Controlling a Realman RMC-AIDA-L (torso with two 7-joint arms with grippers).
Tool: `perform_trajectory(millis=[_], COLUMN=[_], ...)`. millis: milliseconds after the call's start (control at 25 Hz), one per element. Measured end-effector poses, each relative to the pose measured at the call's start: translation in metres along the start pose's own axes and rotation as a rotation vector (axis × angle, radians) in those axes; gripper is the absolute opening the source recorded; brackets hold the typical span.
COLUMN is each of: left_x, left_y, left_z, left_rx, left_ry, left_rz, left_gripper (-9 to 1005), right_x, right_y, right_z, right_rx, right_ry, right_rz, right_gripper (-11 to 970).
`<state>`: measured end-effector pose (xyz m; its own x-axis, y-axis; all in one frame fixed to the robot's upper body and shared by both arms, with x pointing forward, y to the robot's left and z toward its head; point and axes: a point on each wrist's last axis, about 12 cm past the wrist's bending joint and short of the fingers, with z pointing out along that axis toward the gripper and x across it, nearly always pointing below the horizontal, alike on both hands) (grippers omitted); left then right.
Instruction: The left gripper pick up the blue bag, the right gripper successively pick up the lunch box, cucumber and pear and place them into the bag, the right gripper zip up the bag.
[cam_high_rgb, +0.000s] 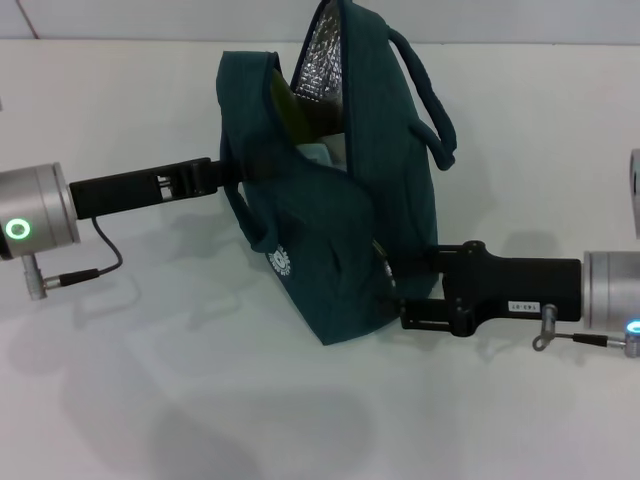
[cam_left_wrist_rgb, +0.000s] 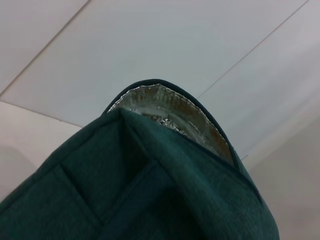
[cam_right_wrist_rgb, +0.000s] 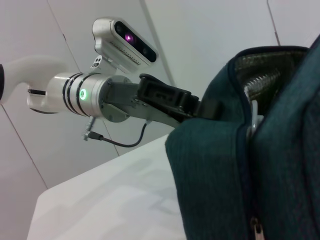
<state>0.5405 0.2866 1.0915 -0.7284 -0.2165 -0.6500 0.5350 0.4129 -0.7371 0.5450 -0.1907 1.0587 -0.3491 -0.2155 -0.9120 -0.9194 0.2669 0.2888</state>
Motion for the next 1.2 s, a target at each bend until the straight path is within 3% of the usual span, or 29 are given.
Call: perform_trajectory(millis=[320, 560, 1000, 1200], left_x=[0.0, 0.0, 0.001, 0.002], left_y=[0.0, 0.0, 0.001, 0.001], left_z=[0.0, 0.0, -0.002, -0.003], left_rx=[0.0, -0.001, -0.008, -0.009], left_ry=[-0.001, -0.002, -0.004, -0.005], left_rz=[0.003, 0.002, 0.0, -0.001], left_gripper=[74, 74, 74, 75], right_x=[-0.001, -0.001, 0.004, 0.006], right_y=[-0.004, -0.006, -0.008, -0.005], right_z=[0.002, 0.0, -0.003, -0.008], right_rx=[0.046, 0.076, 0.108, 0.1], right_ry=[-0.022, -0.048, -0.051, -0.068], right_rz=[0.014, 0.03, 0.042, 0.053], right_gripper=[619, 498, 71, 36])
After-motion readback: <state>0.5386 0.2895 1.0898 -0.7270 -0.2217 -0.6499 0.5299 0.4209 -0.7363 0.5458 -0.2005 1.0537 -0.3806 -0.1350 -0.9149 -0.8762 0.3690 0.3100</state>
